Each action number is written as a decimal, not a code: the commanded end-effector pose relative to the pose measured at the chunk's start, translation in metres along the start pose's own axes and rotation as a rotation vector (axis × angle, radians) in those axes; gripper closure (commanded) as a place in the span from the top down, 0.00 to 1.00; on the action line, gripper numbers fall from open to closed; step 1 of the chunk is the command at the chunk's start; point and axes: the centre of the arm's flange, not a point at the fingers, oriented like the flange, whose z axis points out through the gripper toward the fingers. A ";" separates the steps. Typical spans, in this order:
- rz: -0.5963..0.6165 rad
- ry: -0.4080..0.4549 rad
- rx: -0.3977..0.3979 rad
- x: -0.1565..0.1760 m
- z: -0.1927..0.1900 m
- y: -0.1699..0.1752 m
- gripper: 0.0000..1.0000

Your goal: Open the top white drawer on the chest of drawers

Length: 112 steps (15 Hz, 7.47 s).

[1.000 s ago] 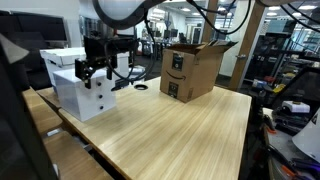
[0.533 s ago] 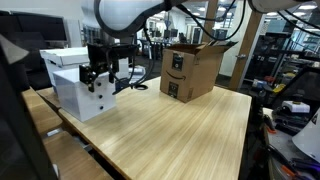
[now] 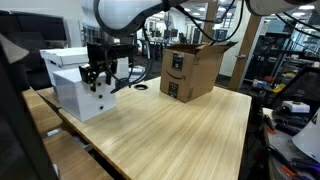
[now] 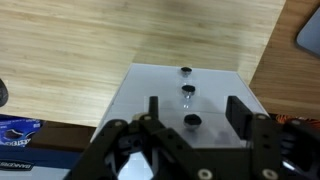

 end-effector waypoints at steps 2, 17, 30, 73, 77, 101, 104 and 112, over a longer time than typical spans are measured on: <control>-0.035 -0.024 0.025 0.004 -0.007 -0.007 0.39; -0.024 -0.061 0.003 -0.006 -0.009 -0.003 0.31; 0.028 -0.070 -0.022 0.008 -0.023 -0.018 0.97; 0.216 -0.077 -0.072 0.005 0.001 -0.014 0.09; 0.171 -0.081 -0.028 -0.013 -0.003 -0.008 0.09; 0.191 -0.034 -0.019 -0.088 -0.022 0.036 0.09; 0.196 -0.081 -0.038 -0.106 -0.025 0.044 0.09; 0.222 -0.176 -0.056 -0.160 -0.035 0.066 0.09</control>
